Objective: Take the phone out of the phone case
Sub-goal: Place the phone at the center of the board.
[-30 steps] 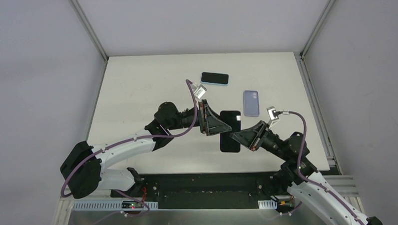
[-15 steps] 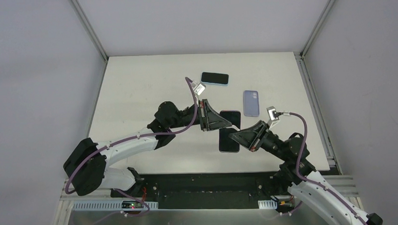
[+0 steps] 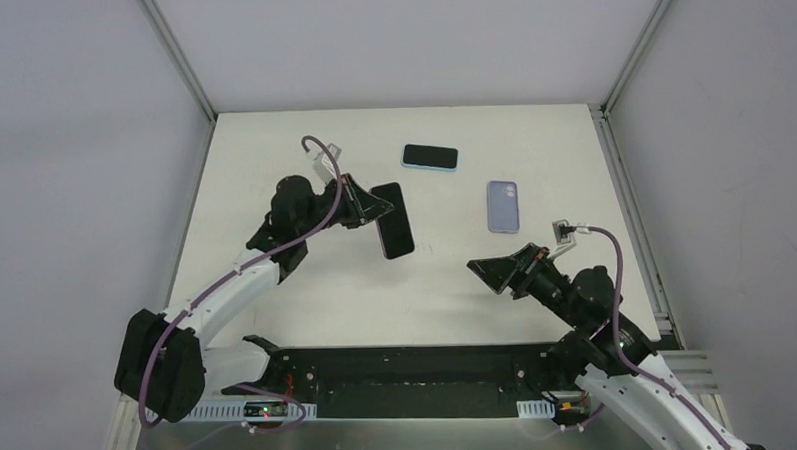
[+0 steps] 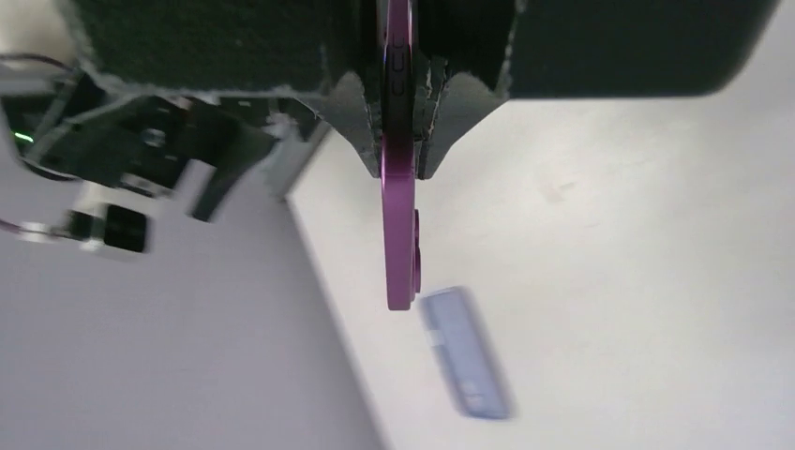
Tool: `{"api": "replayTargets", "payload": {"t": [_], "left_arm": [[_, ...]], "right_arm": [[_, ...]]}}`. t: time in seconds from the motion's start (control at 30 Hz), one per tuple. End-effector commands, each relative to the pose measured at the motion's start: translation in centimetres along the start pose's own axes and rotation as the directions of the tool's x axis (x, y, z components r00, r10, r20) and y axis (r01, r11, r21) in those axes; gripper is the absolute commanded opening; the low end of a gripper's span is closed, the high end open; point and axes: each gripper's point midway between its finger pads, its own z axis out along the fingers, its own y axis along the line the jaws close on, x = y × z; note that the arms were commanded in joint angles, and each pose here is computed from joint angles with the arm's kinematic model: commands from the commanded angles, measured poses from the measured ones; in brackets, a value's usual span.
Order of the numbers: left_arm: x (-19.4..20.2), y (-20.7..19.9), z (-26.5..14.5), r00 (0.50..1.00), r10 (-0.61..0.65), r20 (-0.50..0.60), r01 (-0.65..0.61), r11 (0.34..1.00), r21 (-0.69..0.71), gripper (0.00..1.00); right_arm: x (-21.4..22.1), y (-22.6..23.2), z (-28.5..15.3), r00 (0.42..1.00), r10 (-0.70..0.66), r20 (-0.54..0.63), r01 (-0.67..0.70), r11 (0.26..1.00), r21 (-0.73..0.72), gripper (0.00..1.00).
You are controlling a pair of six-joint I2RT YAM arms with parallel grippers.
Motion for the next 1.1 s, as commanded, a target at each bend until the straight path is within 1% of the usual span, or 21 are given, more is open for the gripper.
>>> {"api": "replayTargets", "payload": {"t": [0.0, 0.03, 0.1, 0.17, 0.2, 0.23, 0.3, 0.33, 0.43, 0.63, 0.83, 1.07], "left_arm": [[-1.8, 5.7, -4.4, 0.973, 0.183, -0.145, -0.229, 0.865, -0.446, 0.00], [-2.1, 6.6, -5.0, 0.963, 0.194, -0.188, -0.263, 0.829, -0.493, 0.00], [-2.8, 8.1, -5.8, 0.958, 0.169, -0.232, -0.273, 0.787, -0.553, 0.00], [-3.9, 9.6, -6.1, 0.958, 0.129, -0.256, -0.259, 0.773, -0.580, 0.00], [-4.1, 10.5, -5.9, 0.953, 0.095, -0.287, -0.252, 0.777, -0.578, 0.00], [-4.6, 11.6, -6.0, 0.954, 0.053, -0.294, -0.224, 0.781, -0.584, 0.00], [-5.6, 14.2, -6.2, 0.958, -0.037, -0.283, -0.150, 0.780, -0.608, 0.00], [-5.9, 15.6, -6.4, 0.958, -0.070, -0.278, -0.126, 0.769, -0.627, 0.00], [-6.2, 18.7, -6.6, 0.950, -0.133, -0.284, -0.095, 0.743, -0.663, 0.00], [-6.6, 21.0, -5.5, 0.940, -0.153, -0.306, -0.101, 0.731, -0.675, 0.00], [-6.6, 23.0, -4.4, 0.929, -0.189, -0.319, -0.084, 0.730, -0.678, 0.00], [-6.1, 24.4, -3.9, 0.917, -0.208, -0.341, -0.085, 0.733, -0.675, 0.00]], "right_arm": [[-0.2, -5.4, -0.9, 0.999, -0.006, 0.035, -0.004, 0.961, 0.277, 1.00], [-0.1, -6.0, -0.8, 0.999, 0.002, 0.041, -0.014, 0.952, 0.304, 1.00], [0.0, -7.1, -0.8, 0.999, 0.010, 0.042, -0.024, 0.935, 0.353, 1.00], [0.3, -7.7, -0.7, 0.999, 0.019, 0.027, -0.028, 0.921, 0.388, 1.00], [0.5, -8.0, -0.7, 1.000, 0.024, 0.017, -0.028, 0.914, 0.404, 1.00], [0.7, -8.3, -0.6, 1.000, 0.030, 0.002, -0.028, 0.905, 0.424, 0.99], [1.3, -8.9, -0.7, 0.999, 0.043, -0.033, -0.023, 0.885, 0.465, 0.99], [1.5, -9.1, -0.7, 0.998, 0.046, -0.045, -0.019, 0.878, 0.479, 0.99], [1.9, -9.5, -0.7, 0.996, 0.055, -0.064, -0.016, 0.867, 0.497, 0.99], [2.3, -9.9, -0.3, 0.996, 0.043, -0.075, -0.001, 0.875, 0.484, 0.98], [2.5, -10.1, -0.2, 0.994, 0.035, -0.100, 0.019, 0.867, 0.497, 0.99], [2.8, -10.6, -0.3, 0.993, 0.030, -0.115, 0.033, 0.859, 0.510, 0.99]]}}
